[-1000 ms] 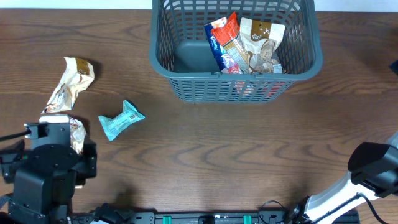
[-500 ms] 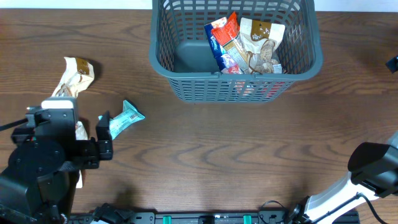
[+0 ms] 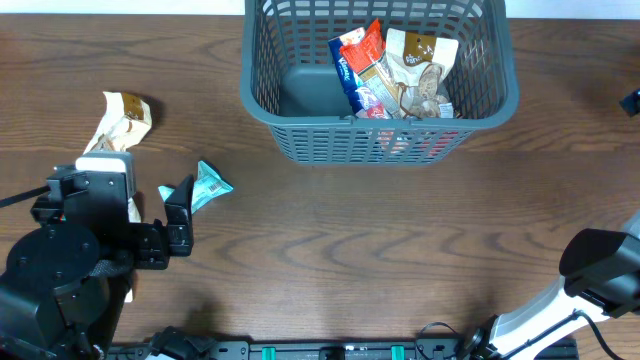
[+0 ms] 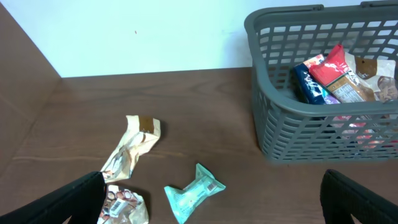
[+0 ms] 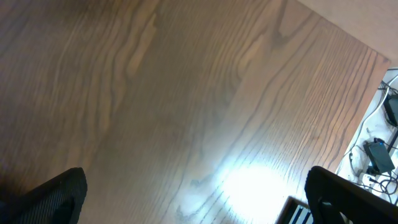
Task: Pack container
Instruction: 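Move left gripper forward over the left tan wrappers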
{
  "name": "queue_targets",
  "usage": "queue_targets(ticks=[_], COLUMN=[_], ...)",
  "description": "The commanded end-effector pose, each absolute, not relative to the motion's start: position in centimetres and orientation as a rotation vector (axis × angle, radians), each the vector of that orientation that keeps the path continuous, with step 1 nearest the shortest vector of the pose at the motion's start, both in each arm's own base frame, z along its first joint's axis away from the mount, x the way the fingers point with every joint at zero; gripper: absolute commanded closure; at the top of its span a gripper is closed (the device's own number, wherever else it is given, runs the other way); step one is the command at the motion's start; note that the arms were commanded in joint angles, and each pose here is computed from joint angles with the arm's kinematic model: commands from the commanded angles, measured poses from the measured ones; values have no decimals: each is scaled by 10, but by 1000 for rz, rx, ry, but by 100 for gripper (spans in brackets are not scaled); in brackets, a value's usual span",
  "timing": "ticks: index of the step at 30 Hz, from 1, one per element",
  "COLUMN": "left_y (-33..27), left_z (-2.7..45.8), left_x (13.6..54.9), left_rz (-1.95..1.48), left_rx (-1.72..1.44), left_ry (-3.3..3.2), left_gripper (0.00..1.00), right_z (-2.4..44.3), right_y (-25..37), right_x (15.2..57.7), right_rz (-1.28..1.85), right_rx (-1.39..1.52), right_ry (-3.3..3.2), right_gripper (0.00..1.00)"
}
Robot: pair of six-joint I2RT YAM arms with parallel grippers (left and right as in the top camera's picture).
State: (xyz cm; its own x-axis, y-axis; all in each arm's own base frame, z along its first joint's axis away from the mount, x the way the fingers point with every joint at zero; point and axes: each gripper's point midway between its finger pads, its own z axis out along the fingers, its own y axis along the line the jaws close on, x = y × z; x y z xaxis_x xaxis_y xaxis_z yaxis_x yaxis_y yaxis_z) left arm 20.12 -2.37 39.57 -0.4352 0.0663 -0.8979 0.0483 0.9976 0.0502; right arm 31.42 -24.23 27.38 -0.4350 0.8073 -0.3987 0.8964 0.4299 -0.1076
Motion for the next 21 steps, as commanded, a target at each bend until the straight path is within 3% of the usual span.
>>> queue_targets(ticks=[1, 7, 12, 21], left_y=[-22, 32, 54, 125], left_z=[403, 432, 424, 422], left_x=[205, 235, 283, 313], left_rz=[57, 459, 756, 657], left_rx=[102, -167, -210, -573], left_ry=[1996, 1871, 1909, 1977], left_gripper=[1, 1, 1, 1], right_z=[275, 275, 274, 271], right_y=[-245, -245, -243, -237], right_x=[311, 311, 307, 298], right_rz=[-452, -452, -455, -463], right_rx=[1498, 1498, 1503, 1517], right_ry=[2383, 2383, 2398, 2444], right_gripper=[1, 1, 1, 1])
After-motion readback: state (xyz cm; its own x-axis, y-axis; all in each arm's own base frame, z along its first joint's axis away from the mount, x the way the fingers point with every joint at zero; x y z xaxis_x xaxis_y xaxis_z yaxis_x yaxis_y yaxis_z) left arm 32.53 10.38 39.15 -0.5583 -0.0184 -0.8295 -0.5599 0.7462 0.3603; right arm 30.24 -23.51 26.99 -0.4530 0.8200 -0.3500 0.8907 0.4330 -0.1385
